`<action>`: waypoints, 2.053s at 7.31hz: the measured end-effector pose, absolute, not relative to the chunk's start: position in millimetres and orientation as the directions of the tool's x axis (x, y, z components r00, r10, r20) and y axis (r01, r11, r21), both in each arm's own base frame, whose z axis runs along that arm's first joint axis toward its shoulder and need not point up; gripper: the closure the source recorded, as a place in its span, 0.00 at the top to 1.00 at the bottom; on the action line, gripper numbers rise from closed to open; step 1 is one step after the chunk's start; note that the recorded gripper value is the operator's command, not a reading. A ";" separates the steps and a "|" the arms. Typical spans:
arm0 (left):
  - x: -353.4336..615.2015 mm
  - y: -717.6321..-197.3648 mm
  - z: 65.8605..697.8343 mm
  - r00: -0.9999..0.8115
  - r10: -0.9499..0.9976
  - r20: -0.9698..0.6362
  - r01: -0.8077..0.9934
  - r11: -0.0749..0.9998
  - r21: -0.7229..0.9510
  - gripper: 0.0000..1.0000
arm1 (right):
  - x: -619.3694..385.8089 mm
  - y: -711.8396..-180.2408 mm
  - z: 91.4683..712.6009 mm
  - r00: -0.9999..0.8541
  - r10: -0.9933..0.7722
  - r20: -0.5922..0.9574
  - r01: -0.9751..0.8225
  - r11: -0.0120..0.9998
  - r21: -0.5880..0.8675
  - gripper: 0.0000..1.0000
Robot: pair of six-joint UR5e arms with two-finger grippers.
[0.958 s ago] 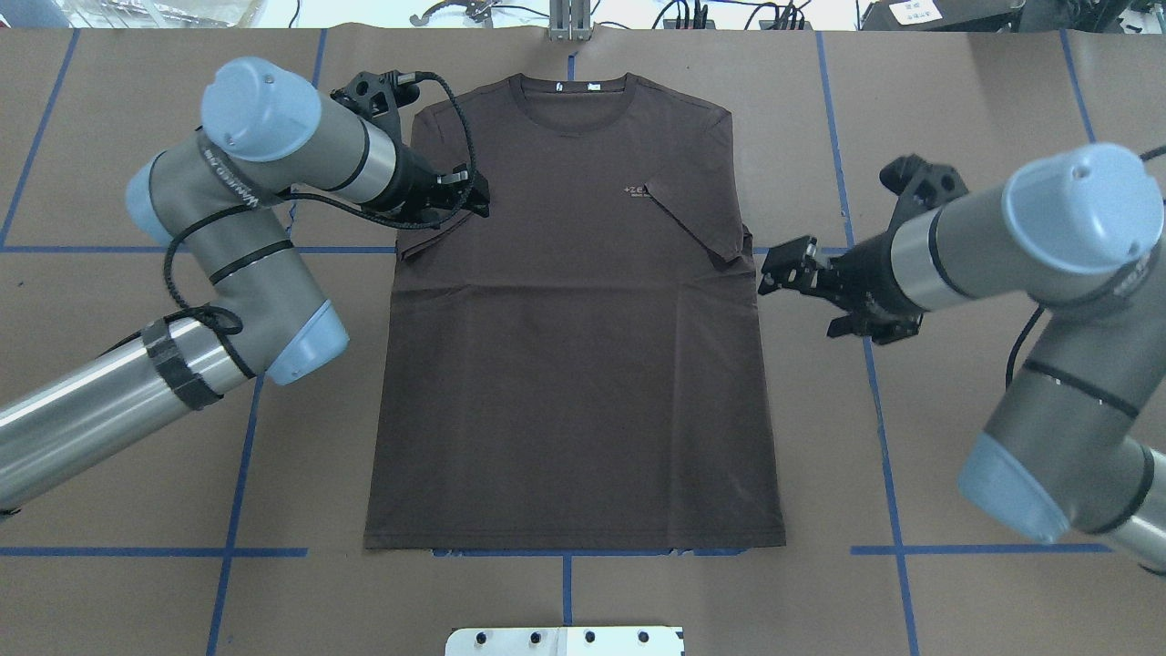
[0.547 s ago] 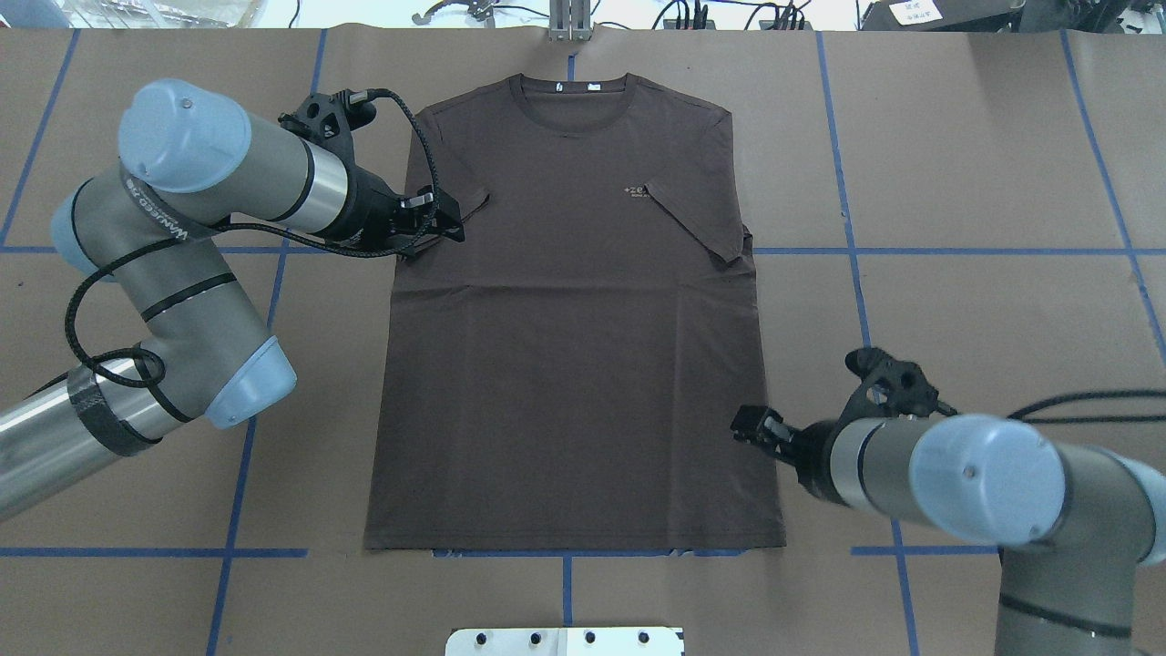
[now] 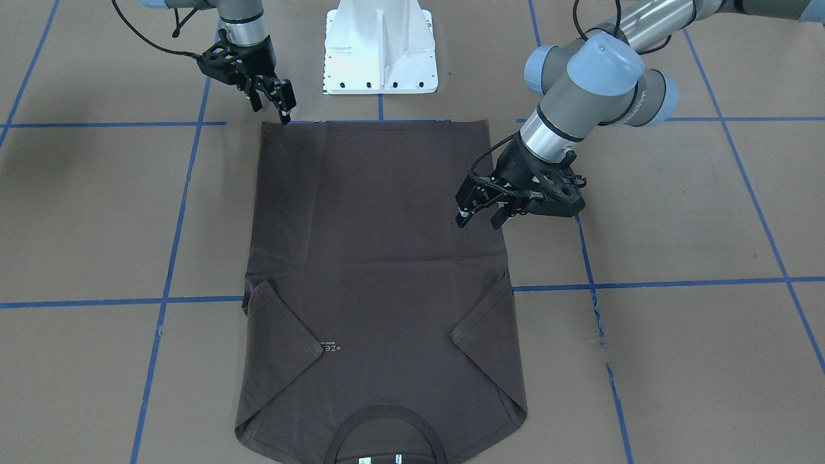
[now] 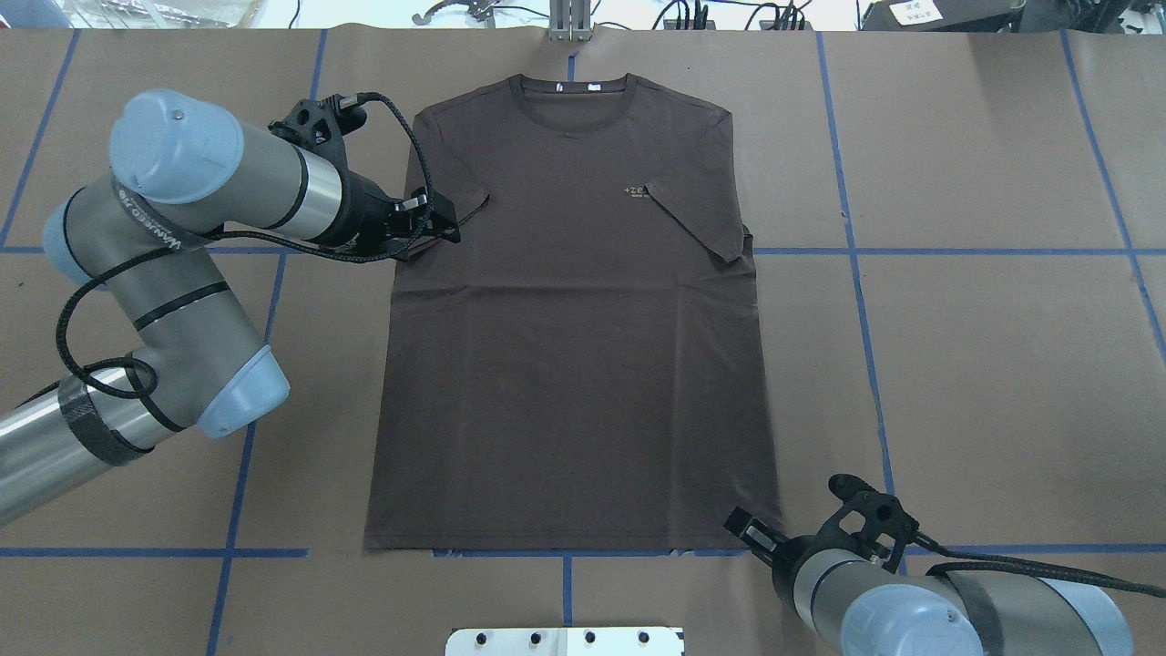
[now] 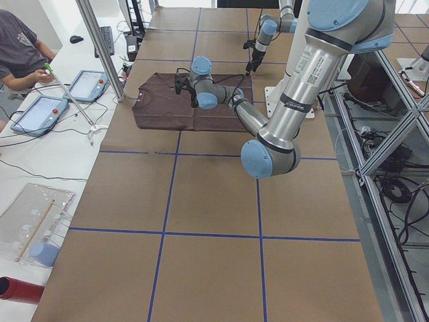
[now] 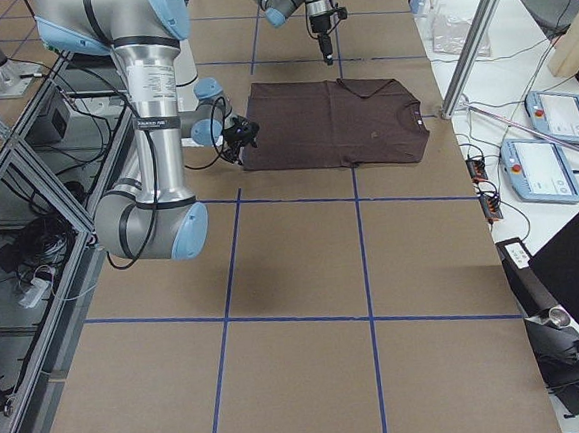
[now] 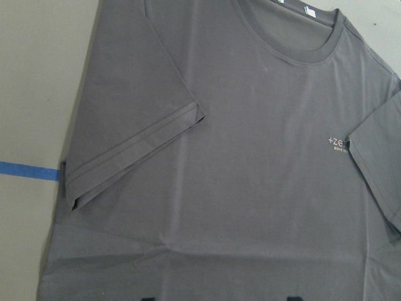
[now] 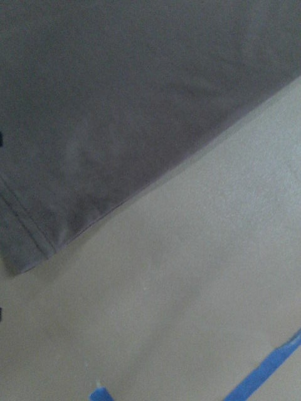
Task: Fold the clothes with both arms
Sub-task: 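Move the right gripper to the nearest hem corner while the left releases the sleeve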
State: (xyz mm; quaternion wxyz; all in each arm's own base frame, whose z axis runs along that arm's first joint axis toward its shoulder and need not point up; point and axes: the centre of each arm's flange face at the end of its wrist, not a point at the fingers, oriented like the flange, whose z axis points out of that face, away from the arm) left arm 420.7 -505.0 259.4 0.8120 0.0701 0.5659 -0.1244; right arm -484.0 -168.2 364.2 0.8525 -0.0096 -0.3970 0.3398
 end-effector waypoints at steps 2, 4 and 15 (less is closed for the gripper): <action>420.2 -504.8 262.9 0.331 -0.133 -0.934 0.291 0.956 -0.033 0.76 | -488.9 -172.8 372.1 0.456 0.598 0.659 -0.589 0.758 -0.281 0.76; 420.4 -503.8 267.9 0.336 -0.137 -0.932 0.294 0.955 -0.035 0.76 | -484.2 -186.5 372.1 0.443 0.608 0.659 -0.607 0.745 -0.279 0.58; 411.9 -402.6 270.1 0.334 -0.230 -0.914 0.336 0.935 -0.113 0.73 | -465.0 -190.4 354.0 0.451 0.620 0.642 -0.597 0.744 -0.299 0.00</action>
